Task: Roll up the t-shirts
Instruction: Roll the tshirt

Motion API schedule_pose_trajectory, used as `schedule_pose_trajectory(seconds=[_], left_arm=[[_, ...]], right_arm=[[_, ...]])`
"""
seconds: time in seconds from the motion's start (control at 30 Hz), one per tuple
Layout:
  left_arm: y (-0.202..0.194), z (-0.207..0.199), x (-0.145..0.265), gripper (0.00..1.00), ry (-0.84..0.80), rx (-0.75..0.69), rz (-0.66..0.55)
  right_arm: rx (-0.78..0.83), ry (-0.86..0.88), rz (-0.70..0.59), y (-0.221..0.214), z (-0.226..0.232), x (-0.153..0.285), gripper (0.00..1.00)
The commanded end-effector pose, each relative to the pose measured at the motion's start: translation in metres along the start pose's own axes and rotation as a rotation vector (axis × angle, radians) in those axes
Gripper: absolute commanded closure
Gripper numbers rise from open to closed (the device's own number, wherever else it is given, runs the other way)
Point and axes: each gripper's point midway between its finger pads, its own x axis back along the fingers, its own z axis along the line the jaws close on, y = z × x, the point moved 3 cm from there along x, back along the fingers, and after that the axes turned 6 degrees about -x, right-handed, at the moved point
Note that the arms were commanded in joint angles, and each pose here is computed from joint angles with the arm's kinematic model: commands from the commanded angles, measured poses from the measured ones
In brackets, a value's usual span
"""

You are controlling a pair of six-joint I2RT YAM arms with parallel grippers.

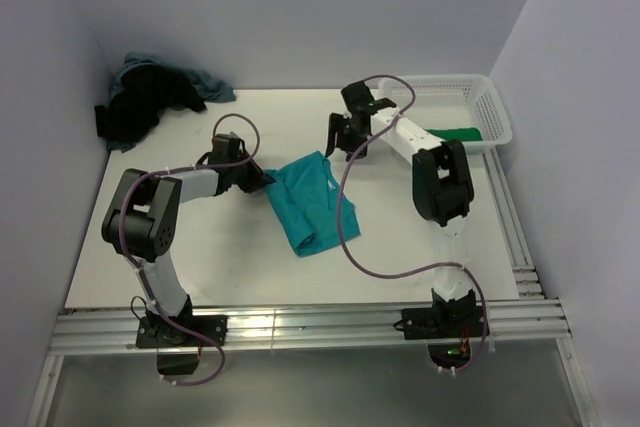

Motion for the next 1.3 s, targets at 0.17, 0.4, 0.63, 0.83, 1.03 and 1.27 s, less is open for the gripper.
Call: schedule_pose_trajectory(seconds=[0.17,0.4,0.63,0.83,1.03,1.27], left_arm=[[-0.008,0.003,0.001,1.00,0.031,0.026,0.017],[-0.011,0.002,0.003,1.00,0.029,0.045,0.043],[-0.022,0.005,0.007,1.00,0.036,0.061,0.089],[-0.028,0.006,0.008,1.00,0.032,0.083,0.113],[-0.029,0.008,0.008,1.00,0.037,0.088,0.118],[-0.029,0.006,0.010,1.00,0.036,0.097,0.115]], right_arm=[[0.188,0.153,-0.070,-0.072,0.067,0.093,0.25],[0.357,0.142,-0.076,-0.130,0.108,0.090,0.21],[0.465,0.091,-0.074,-0.157,0.119,0.066,0.20],[0.546,0.028,-0.094,-0.171,0.124,0.051,0.20],[0.633,-0.036,-0.117,-0.193,0.128,0.044,0.20],[0.684,-0.150,-0.165,-0.203,0.127,0.036,0.26]])
